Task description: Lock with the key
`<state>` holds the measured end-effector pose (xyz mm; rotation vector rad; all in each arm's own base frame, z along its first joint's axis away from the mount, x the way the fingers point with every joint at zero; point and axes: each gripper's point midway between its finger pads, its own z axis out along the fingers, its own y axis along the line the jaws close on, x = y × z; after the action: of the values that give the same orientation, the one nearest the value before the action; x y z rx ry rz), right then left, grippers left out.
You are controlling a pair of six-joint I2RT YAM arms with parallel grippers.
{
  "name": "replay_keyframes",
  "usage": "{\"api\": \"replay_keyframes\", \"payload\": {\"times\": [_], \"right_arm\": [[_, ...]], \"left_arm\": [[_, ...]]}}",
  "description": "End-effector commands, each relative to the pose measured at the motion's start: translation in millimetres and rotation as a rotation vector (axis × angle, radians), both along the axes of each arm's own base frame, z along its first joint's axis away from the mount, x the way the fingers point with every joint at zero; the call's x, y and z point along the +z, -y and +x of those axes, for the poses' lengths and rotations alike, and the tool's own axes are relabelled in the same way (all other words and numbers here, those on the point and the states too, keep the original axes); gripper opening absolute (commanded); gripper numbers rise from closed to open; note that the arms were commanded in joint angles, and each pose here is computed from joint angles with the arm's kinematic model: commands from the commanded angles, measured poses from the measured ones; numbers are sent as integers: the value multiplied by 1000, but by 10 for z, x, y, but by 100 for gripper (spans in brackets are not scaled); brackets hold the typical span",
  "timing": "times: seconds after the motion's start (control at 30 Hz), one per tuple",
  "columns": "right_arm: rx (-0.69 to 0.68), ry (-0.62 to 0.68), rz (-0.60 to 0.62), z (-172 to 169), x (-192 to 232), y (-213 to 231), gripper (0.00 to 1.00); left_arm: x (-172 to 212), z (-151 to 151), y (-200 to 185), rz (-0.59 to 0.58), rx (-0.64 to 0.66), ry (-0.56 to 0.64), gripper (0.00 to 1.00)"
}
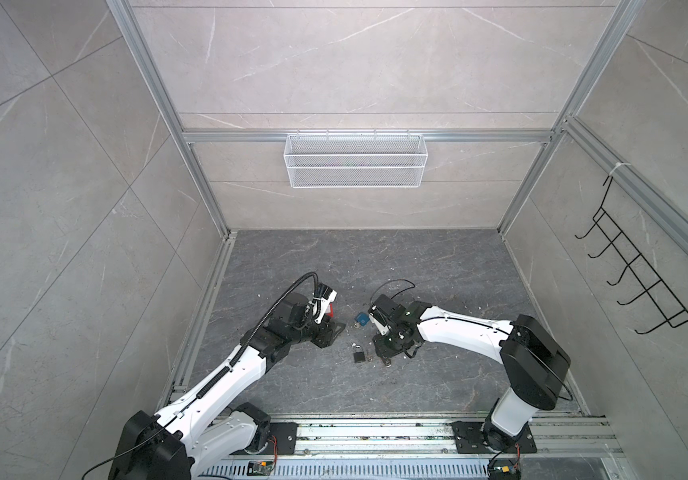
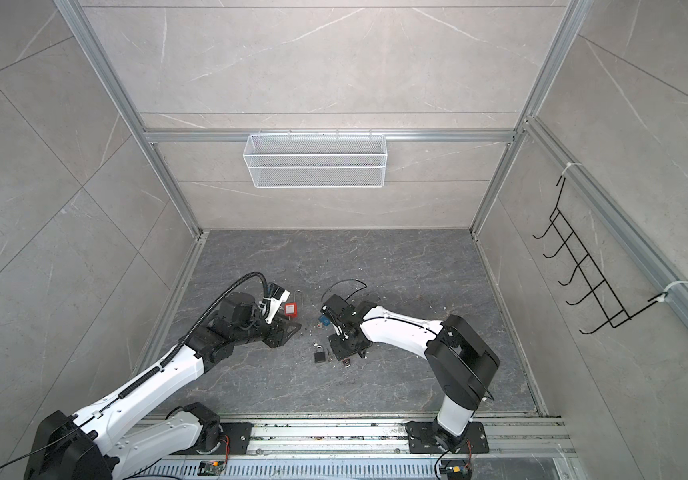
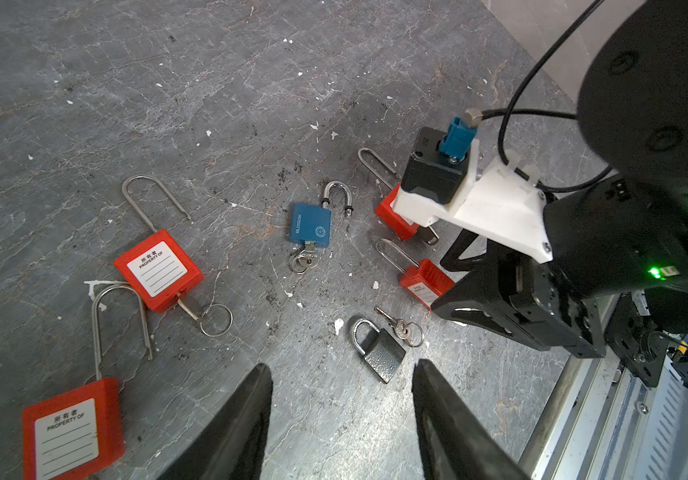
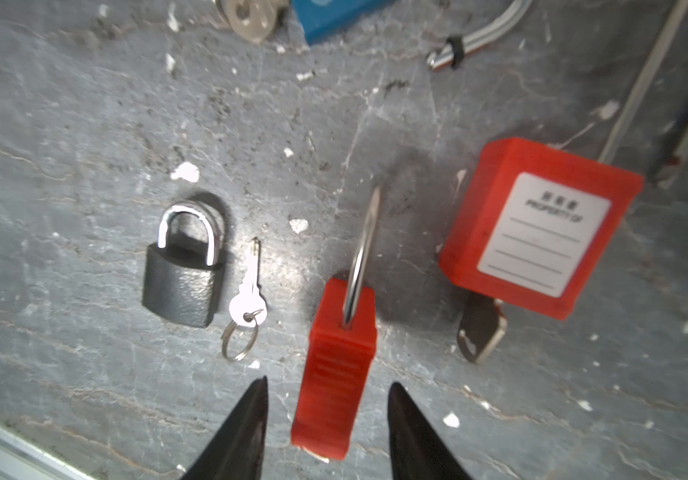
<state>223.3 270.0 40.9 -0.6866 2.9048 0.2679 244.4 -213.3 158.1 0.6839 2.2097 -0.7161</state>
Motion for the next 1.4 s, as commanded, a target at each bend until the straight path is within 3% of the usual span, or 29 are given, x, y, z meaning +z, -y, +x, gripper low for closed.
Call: {"api": "replay_keyframes", "payload": {"times": [0.0, 0.2, 0.37, 0.67, 1.03, 1.23, 1.37], "right_arm": [[-13, -37, -14, -28, -52, -23, 45], [-12, -40, 7, -13, -16, -82, 33], [-8, -42, 76, -24, 86, -187, 32], [-3, -47, 83, -29, 37, -203, 31], [39, 40, 75, -22, 224, -64, 51], [25, -3, 62, -149, 79, 32, 52], [7, -28, 60, -237, -9, 99, 51]], "left_arm": [[77, 20, -8, -19, 15, 19, 57], [67, 17, -23, -17, 21, 18, 57], [56, 10, -24, -16, 20, 20, 57], [36, -3, -23, -16, 16, 11, 57], [-8, -11, 50, -18, -28, -5, 56], [-18, -15, 148, 6, -103, 18, 56], [-13, -95, 307, 56, -246, 100, 56]]}}
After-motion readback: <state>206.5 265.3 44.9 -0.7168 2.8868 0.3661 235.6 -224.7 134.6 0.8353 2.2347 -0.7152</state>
